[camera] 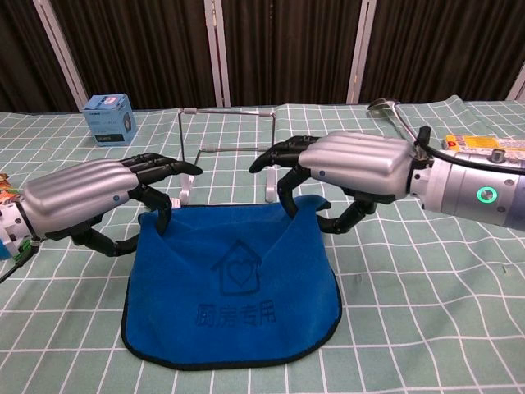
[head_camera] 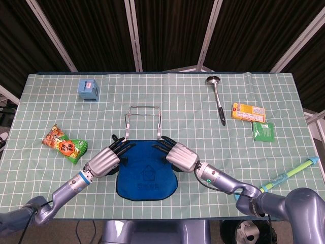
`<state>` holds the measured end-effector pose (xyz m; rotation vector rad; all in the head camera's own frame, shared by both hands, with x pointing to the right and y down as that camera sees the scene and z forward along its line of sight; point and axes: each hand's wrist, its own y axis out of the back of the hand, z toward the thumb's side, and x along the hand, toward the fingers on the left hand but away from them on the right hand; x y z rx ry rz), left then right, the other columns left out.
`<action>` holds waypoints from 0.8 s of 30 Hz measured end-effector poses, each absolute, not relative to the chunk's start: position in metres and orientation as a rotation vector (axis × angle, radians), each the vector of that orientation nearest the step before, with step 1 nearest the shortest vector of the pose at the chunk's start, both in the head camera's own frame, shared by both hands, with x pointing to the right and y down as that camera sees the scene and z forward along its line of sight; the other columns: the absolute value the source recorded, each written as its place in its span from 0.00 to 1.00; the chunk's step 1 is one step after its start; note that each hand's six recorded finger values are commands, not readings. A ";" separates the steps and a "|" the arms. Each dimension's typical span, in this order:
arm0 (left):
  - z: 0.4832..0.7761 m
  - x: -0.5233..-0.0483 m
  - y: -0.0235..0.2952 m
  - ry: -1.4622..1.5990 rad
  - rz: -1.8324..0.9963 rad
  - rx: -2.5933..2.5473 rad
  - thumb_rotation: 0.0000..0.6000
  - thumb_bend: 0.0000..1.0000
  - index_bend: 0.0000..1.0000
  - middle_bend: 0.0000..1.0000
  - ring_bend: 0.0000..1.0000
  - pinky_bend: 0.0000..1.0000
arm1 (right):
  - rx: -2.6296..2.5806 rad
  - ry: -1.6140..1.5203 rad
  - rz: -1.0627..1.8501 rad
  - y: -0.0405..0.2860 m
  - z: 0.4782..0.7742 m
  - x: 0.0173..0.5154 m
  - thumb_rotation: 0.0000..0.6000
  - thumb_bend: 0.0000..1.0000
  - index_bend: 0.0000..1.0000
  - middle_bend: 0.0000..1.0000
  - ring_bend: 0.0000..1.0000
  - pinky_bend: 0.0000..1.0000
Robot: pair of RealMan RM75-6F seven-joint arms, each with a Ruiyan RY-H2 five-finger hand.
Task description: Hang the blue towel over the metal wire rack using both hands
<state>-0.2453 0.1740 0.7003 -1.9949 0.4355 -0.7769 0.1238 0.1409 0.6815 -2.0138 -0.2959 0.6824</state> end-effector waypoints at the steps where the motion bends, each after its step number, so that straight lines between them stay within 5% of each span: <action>1: 0.698 -0.246 0.173 0.443 -0.774 -1.995 1.00 0.55 0.81 0.00 0.00 0.00 | -2.012 -0.304 0.680 0.139 0.679 0.124 1.00 0.55 0.65 0.08 0.00 0.00; 24: 0.619 -0.248 0.088 0.754 -0.763 -1.881 1.00 0.55 0.83 0.00 0.00 0.00 | -1.913 -0.639 0.628 0.059 0.596 0.126 1.00 0.55 0.65 0.09 0.00 0.00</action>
